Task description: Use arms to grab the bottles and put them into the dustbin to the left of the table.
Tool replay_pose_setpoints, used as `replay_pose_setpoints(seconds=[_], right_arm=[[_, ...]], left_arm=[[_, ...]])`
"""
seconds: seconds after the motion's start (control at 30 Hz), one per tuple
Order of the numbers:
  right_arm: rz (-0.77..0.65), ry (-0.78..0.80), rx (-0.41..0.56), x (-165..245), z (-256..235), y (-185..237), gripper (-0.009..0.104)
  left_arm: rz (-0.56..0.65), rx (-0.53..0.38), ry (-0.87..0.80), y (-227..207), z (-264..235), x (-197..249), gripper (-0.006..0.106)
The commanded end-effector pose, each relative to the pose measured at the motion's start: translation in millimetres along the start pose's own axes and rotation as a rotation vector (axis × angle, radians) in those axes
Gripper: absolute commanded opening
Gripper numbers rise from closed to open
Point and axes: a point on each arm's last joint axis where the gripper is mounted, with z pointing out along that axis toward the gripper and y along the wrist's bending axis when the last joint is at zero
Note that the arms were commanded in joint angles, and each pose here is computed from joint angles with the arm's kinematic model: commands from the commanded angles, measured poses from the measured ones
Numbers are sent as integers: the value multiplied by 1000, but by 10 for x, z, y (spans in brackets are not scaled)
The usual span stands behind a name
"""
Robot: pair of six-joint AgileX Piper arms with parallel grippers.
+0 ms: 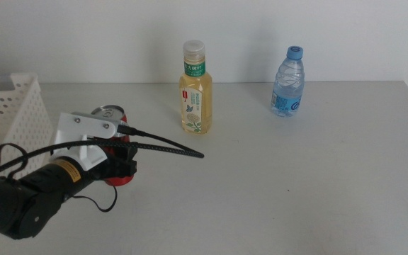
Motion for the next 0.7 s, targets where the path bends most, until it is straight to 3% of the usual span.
replay_pose_setpoints(seconds=[0.0, 0.3, 0.43, 0.67], right_arm=[[-12, -109, 1, -114, -27, -1, 94], [-12, -109, 1, -114, -27, -1, 94], [-12, -109, 1, -114, -27, -1, 94], [-12, -109, 1, -114, -27, -1, 94]], left_arm=[[-27, -40, -141, 13, -130, -471, -2], [3, -116, 42, 7, -483, -1317, -2], [73, -155, 167, 13, -665, -1777, -2], [61, -179, 325, 388, -958, -2343, -2]])
